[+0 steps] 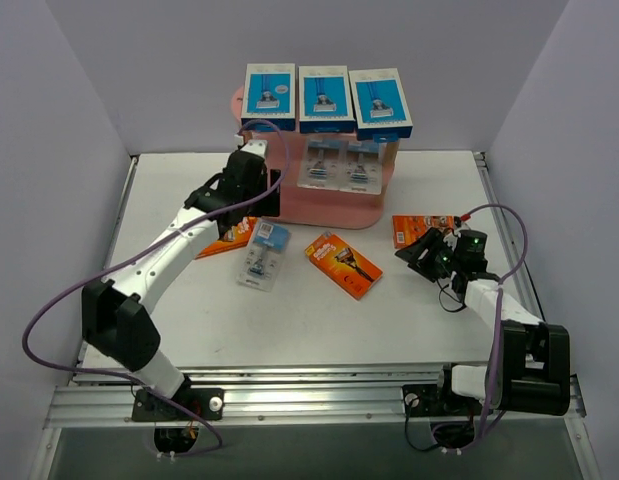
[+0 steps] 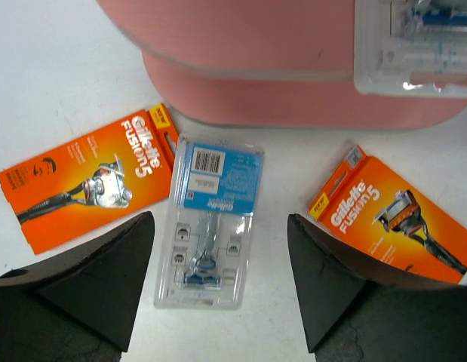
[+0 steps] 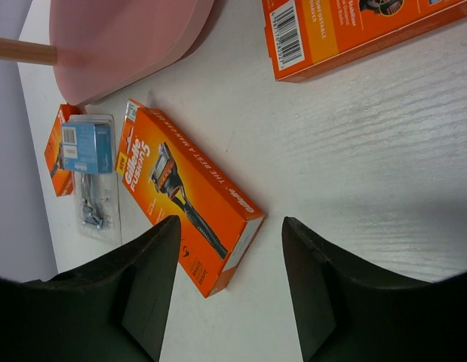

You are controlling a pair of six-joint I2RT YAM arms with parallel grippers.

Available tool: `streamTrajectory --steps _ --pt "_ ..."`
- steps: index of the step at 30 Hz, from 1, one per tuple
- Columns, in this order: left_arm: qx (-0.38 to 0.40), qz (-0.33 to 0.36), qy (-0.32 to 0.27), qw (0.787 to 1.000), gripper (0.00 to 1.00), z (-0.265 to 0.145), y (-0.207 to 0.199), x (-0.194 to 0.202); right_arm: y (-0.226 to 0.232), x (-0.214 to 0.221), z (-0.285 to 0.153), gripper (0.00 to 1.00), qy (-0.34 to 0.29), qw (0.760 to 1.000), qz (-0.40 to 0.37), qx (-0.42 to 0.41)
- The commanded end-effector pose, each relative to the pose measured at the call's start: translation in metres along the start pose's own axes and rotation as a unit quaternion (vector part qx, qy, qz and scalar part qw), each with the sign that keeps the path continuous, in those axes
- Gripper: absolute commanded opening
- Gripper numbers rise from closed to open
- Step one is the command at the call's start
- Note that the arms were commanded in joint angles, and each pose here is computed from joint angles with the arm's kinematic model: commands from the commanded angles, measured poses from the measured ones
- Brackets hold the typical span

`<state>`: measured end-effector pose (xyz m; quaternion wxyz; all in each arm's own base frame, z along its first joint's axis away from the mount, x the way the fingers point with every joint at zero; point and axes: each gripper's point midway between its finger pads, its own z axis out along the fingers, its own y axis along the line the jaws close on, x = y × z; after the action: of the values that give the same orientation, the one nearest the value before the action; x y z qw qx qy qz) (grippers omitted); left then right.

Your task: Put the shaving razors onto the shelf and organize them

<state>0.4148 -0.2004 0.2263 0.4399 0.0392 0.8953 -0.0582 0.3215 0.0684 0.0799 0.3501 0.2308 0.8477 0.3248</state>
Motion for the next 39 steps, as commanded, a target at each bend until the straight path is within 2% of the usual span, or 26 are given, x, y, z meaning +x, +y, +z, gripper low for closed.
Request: streamTrajectory --steps 1,7,8,11,15,22,26,32,39 --pt "0.032 -0.027 -0.053 0.998 0.81 -0.040 -0.001 -0.017 0.013 -0.011 -0.009 0.51 -0.014 1.000 -0.020 -0.015" --pt "0.030 -0.033 -0.022 0.999 0.82 -0.055 0.014 0.034 0.017 -0.004 -0.021 0.51 -0.020 1.000 -0.019 -0.016" --pt "0.025 -0.031 0.001 0.999 0.82 -0.049 0.018 0.058 0.016 -0.003 -0.022 0.51 -0.020 1.000 -0.017 -0.015" --pt "0.023 -0.037 0.024 0.999 0.82 -0.044 0.019 0.090 0.018 0.002 -0.030 0.51 -0.024 0.999 -0.017 -0.018" --pt "0.031 -0.081 0.044 0.995 0.82 -0.041 0.018 0.120 0.016 0.008 -0.034 0.51 -0.024 0.999 -0.015 -0.015" --pt "0.038 -0.202 0.058 0.977 0.82 -0.034 0.025 0.148 0.015 0.017 -0.037 0.51 -0.008 1.000 -0.015 -0.015" --pt "0.066 -0.257 0.039 0.963 0.82 -0.035 0.033 0.151 0.014 0.020 -0.039 0.51 -0.001 1.000 -0.019 -0.012" --pt "0.059 -0.332 0.013 0.941 0.82 -0.037 0.067 0.165 0.014 0.021 -0.039 0.51 0.008 1.000 -0.022 -0.011" --pt "0.152 -0.395 -0.037 0.906 0.81 -0.032 0.074 0.150 0.018 0.018 -0.040 0.51 0.008 1.000 -0.025 -0.015"
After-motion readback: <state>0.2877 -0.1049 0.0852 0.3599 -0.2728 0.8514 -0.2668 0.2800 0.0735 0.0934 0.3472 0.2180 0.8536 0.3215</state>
